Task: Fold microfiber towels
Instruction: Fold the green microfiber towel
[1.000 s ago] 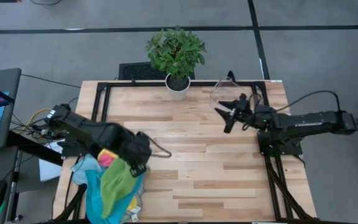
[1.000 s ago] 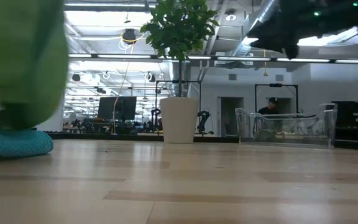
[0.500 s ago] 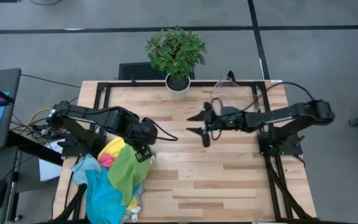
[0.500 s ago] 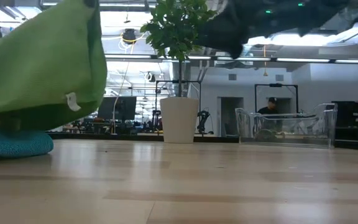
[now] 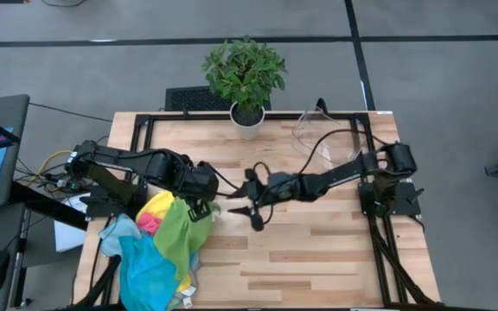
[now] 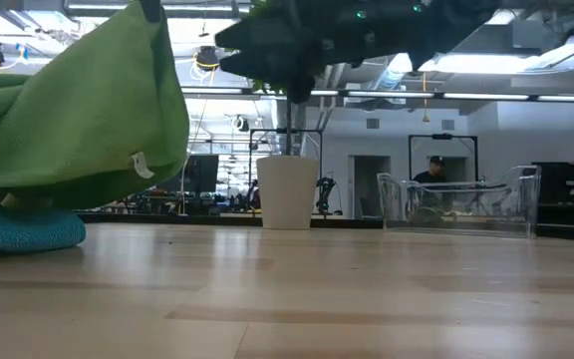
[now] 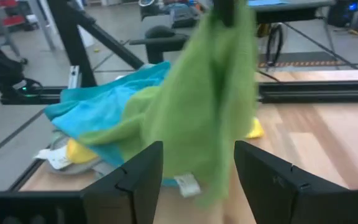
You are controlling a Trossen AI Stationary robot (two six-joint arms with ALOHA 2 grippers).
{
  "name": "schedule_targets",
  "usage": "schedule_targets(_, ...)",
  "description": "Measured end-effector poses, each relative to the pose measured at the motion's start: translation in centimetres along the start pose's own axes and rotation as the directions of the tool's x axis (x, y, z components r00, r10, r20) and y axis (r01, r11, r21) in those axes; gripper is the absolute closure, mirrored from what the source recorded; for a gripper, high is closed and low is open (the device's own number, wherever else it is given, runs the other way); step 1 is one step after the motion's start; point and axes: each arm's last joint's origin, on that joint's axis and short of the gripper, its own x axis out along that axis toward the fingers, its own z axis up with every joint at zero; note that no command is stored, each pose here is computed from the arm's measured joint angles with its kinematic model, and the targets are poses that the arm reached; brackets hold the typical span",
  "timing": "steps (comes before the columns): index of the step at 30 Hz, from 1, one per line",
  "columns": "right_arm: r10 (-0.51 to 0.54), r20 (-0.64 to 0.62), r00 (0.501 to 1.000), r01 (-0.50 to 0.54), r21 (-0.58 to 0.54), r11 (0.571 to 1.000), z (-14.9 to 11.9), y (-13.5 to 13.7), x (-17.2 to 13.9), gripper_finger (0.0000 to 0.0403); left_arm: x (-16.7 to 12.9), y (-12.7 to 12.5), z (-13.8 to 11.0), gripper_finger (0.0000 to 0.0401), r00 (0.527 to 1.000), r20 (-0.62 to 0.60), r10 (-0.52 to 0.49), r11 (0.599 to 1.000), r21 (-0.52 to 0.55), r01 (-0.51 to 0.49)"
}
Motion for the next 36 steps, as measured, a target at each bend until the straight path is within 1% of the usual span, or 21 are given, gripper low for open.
schedule_targets(4,-0.051,-0.001,0.999,0.051,-0.001,0.999,-0.2,0.0,1.2,0.0177,0.0,-0.1,-0.1,0.0401,1.000,-0.001,-0.002,1.000,0.006,0.002)
schedule_targets(8,-0.054,0.019,0.998,0.054,0.001,0.999,0.0,-0.1,2.1,0.0178,0.0,-0.2,-0.1,0.0401,1.000,0.002,-0.004,1.000,0.013,0.004)
schedule_targets(10,-0.054,-0.012,0.998,0.054,0.010,0.998,-0.6,0.0,2.2,0.0178,0.0,-0.2,-0.1,0.0401,1.000,0.006,-0.002,1.000,0.011,0.002)
schedule_targets(12,-0.054,-0.006,0.999,0.054,0.036,0.998,-1.2,-0.1,2.8,0.0178,0.0,-0.2,-0.1,0.0401,1.000,0.013,0.006,1.000,0.011,-0.007)
schedule_targets(14,-0.052,-0.049,0.997,0.055,0.063,0.996,-2.0,-0.1,2.8,0.0178,0.0,-0.2,0.0,0.0401,1.000,0.019,0.013,1.000,0.010,-0.013)
schedule_targets(16,-0.051,-0.037,0.998,0.053,0.077,0.996,-2.4,-0.2,3.4,0.0178,0.0,-0.2,0.0,0.0401,1.000,0.022,0.014,1.000,0.013,-0.014)
schedule_targets(19,-0.071,-0.091,0.993,0.078,0.077,0.994,-3.5,-0.4,3.5,0.0178,0.0,-0.2,0.0,0.0401,1.000,0.025,0.016,1.000,0.013,-0.016)
schedule_targets(22,-0.082,-0.096,0.992,0.089,0.069,0.994,-3.9,-0.5,3.9,0.0178,0.0,-0.2,0.0,0.0401,1.000,0.026,0.016,1.000,0.013,-0.017)
schedule_targets(23,-0.094,-0.120,0.988,0.102,0.068,0.992,-4.3,-0.6,3.8,0.0178,0.0,-0.2,0.0,0.0401,0.999,0.026,0.018,1.000,0.013,-0.018)
schedule_targets(28,-0.113,-0.115,0.987,0.121,0.069,0.990,-4.7,-1.2,4.1,0.0178,0.0,-0.2,0.0,0.0401,0.999,0.032,0.018,1.000,0.020,-0.018)
schedule_targets(32,-0.121,-0.117,0.986,0.130,0.071,0.989,-4.9,-1.6,4.2,0.0195,0.0,-0.2,0.1,0.0401,0.999,0.042,0.026,0.999,0.019,-0.027)
schedule_targets(36,-0.131,-0.118,0.984,0.140,0.074,0.987,-4.9,-2.0,4.1,0.0229,0.0,-0.2,0.1,0.0401,0.999,0.044,0.027,0.999,0.019,-0.028)
